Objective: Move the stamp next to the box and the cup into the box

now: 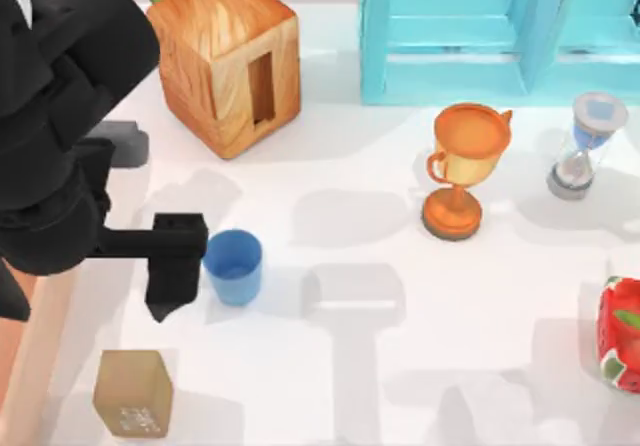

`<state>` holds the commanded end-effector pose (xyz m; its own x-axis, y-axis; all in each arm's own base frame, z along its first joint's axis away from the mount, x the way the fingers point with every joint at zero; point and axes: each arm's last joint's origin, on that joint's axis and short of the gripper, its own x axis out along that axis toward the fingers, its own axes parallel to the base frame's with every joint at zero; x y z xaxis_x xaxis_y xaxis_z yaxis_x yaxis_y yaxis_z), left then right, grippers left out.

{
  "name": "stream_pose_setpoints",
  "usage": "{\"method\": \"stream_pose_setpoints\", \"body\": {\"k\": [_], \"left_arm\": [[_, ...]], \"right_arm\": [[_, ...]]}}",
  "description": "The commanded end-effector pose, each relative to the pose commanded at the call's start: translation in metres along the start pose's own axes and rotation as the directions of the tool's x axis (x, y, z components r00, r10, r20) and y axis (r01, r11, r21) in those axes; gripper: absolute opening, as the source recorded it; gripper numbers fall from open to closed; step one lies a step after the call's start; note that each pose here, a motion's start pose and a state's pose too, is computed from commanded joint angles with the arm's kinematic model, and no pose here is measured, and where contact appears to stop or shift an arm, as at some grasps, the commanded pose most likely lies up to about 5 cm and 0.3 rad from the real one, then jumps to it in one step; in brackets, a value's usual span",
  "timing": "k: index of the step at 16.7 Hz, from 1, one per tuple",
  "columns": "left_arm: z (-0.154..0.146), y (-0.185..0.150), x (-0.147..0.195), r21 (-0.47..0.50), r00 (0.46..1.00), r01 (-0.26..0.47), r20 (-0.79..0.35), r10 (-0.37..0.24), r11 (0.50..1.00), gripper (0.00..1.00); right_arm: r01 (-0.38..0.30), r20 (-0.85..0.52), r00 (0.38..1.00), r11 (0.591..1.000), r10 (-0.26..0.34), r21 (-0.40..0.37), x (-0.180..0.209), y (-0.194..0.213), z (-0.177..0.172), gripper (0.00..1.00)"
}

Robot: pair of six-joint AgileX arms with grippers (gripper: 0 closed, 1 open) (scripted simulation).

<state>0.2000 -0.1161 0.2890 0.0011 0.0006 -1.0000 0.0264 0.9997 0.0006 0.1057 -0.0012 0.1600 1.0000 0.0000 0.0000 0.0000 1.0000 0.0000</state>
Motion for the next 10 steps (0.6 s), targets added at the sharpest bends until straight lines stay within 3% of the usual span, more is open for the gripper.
{"method": "stream_pose_setpoints", "body": {"k": [6, 10], "left_arm": [[0.004, -0.003, 0.001, -0.002, 1.000, 0.002, 0.003, -0.002, 1.000, 1.00], [0.038, -0.029, 0.006, -0.003, 1.000, 0.010, 0.015, -0.010, 1.000, 1.00]], "right_arm": [[0.000, 0.000, 1.000, 1.000, 0.000, 0.000, 0.000, 0.000, 0.000, 1.00], [0.000, 0.000, 1.000, 1.000, 0.000, 0.000, 0.000, 0.000, 0.000, 1.00]]}}
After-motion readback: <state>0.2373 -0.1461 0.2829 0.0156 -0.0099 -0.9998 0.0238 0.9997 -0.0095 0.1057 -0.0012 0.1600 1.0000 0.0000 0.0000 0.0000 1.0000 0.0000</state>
